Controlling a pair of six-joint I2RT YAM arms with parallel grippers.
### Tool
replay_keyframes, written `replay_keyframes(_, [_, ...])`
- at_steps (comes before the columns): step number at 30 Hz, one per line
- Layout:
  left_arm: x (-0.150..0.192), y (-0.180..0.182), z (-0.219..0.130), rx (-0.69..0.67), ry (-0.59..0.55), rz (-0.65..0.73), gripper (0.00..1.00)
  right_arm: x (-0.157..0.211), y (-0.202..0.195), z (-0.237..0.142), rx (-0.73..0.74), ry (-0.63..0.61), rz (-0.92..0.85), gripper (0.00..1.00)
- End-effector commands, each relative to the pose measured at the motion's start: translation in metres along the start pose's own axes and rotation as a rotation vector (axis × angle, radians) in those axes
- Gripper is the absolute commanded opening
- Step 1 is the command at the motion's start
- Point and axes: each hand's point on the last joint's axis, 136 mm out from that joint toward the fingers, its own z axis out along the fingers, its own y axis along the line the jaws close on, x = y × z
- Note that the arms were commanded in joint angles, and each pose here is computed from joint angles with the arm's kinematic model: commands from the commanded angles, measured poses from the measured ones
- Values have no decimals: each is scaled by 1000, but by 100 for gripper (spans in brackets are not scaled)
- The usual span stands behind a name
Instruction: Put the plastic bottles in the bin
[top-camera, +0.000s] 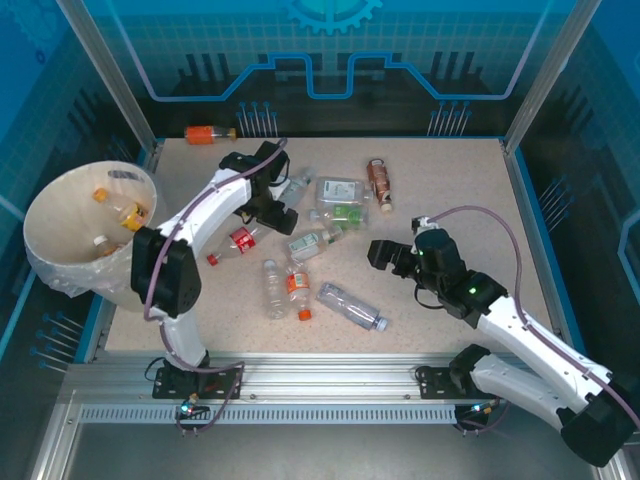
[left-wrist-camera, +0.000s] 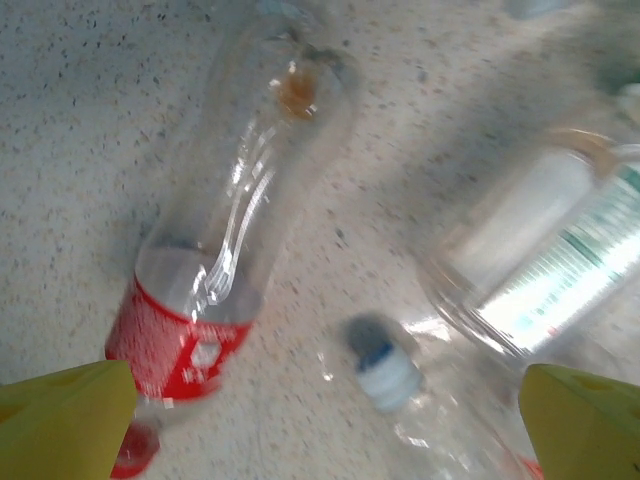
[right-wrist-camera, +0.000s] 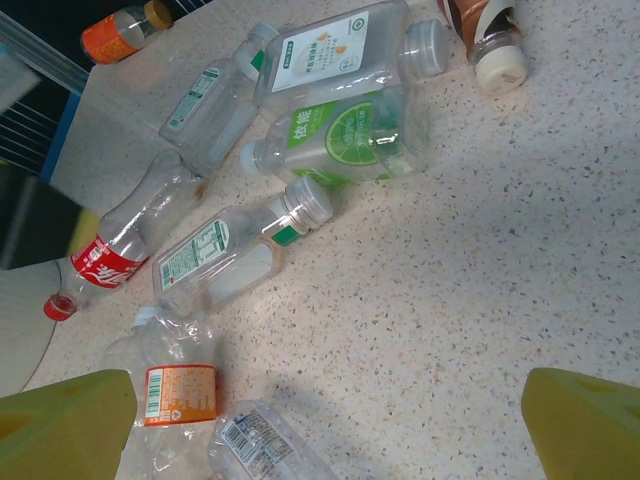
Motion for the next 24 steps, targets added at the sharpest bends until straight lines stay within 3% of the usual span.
replay_keyframes(1, [-21,6,21,46,-36,75,99,4,-11,-3,21,-6,38,100])
replay_keyframes(10, [-48,20,68,45,-83,214,95,13,-22,-14,27,-13,70,100])
replay_keyframes(24, [-34,21,116,45,-8,320,82,19,-23,-20,19,12,43,100])
